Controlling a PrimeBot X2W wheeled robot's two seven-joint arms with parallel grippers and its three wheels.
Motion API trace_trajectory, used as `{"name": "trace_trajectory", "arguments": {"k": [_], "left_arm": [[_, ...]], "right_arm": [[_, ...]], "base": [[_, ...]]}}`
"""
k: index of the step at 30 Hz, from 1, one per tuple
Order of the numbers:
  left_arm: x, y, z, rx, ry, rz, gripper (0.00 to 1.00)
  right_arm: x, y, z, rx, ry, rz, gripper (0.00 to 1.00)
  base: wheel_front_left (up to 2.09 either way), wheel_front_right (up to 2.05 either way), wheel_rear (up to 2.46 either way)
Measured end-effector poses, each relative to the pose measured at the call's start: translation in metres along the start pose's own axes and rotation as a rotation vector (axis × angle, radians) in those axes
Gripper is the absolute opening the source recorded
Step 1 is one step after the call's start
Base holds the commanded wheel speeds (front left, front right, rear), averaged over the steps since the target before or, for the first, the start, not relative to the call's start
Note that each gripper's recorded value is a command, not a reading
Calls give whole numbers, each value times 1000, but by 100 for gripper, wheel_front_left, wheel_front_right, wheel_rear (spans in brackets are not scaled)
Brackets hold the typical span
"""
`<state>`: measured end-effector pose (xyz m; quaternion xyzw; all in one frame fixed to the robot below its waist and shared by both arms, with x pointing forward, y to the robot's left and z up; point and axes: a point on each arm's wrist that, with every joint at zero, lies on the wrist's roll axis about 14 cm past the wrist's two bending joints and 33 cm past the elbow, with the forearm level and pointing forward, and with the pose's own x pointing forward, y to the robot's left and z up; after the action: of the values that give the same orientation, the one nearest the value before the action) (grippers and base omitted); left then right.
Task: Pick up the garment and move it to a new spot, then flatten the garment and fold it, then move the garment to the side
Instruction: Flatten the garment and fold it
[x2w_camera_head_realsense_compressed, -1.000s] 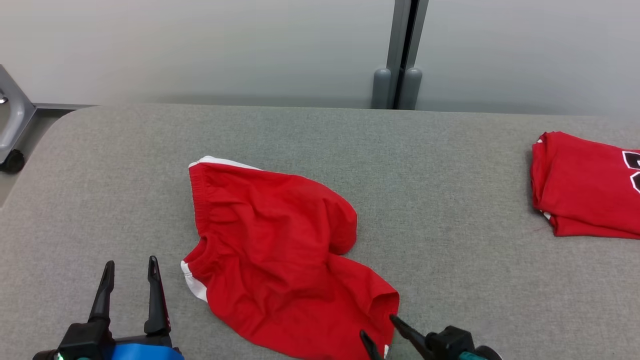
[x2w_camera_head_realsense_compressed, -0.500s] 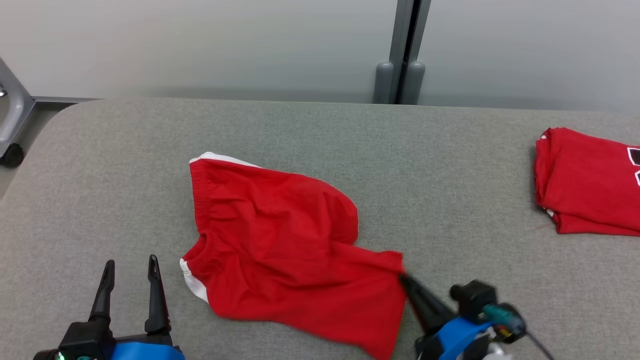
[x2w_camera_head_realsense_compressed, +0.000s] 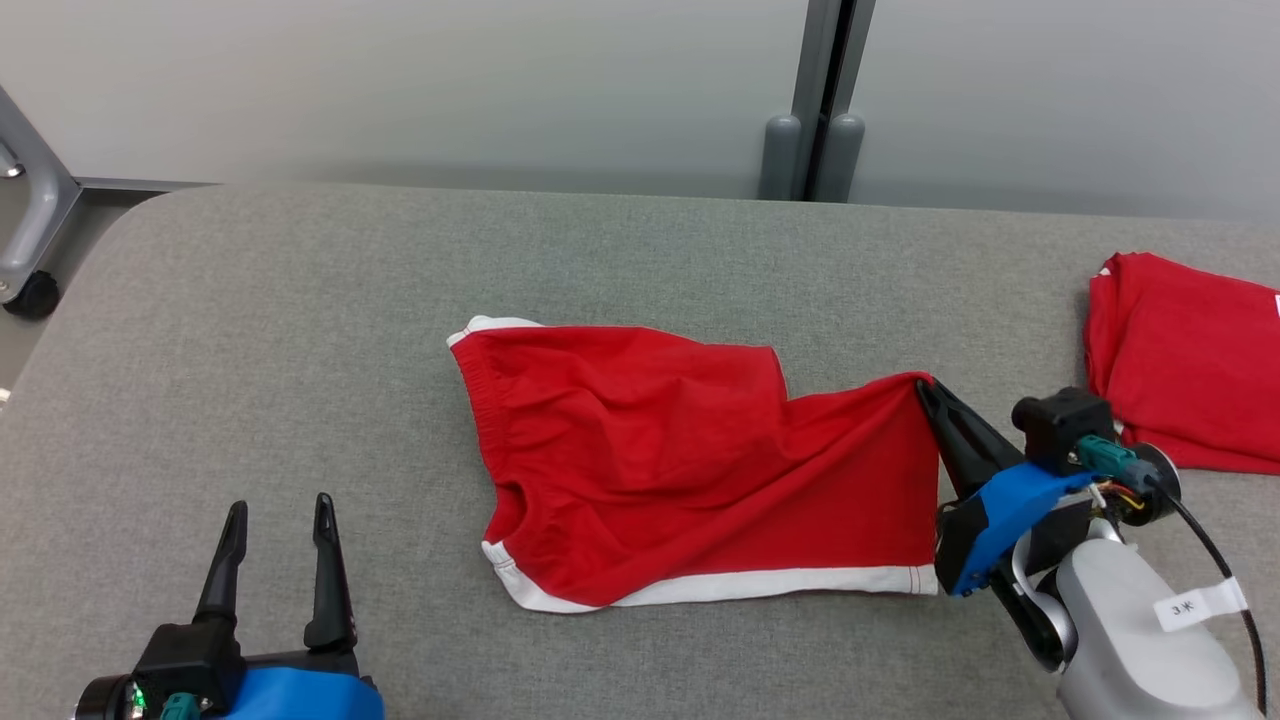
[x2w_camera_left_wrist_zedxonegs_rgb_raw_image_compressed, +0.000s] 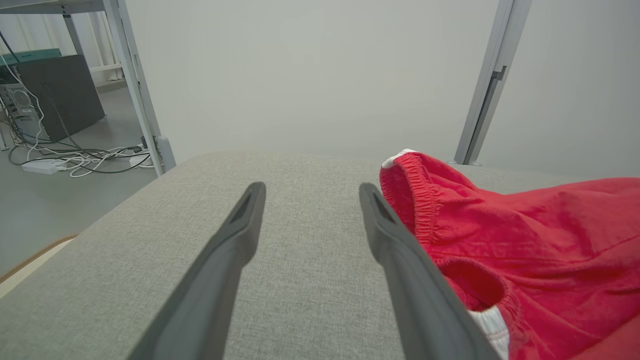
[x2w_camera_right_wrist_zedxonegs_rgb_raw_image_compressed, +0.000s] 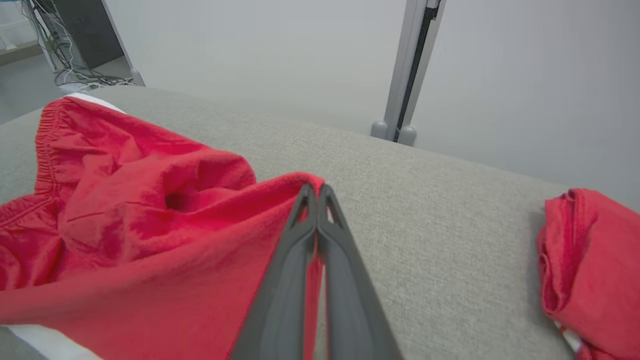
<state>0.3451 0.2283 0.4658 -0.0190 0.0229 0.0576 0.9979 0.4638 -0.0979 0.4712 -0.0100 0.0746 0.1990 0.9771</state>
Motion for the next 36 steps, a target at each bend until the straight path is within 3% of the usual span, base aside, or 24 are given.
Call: {"name": "trace_trajectory", "arguments": {"k": [1, 2, 3, 14, 21, 28, 36], "left_arm": [[1, 0, 1, 0, -2, 1, 100], [1, 1, 1, 0, -2, 2, 100], [1, 1, 1, 0, -2, 2, 100], [1, -11, 4, 3, -13, -37, 100], [3, -17, 3, 21, -10, -60, 100], [2, -19, 6, 39, -19, -70, 100], [-4, -20, 0, 66, -1, -72, 100]], "right_arm": [[2, -1, -5, -4, 28, 0, 16], [2, -1, -10, -13, 47, 1, 61], [3, 0, -12, -12, 53, 1, 100], [-32, -28, -32, 88, 21, -133, 100], [-64, -45, -20, 129, -80, -233, 100], [-89, -30, -8, 159, -162, -262, 100], [-98, -6, -16, 172, -148, -226, 100]], "base": [[0, 0, 0], [0, 0, 0], [0, 0, 0], [0, 0, 0], [0, 0, 0], [0, 0, 0], [0, 0, 0]]}}
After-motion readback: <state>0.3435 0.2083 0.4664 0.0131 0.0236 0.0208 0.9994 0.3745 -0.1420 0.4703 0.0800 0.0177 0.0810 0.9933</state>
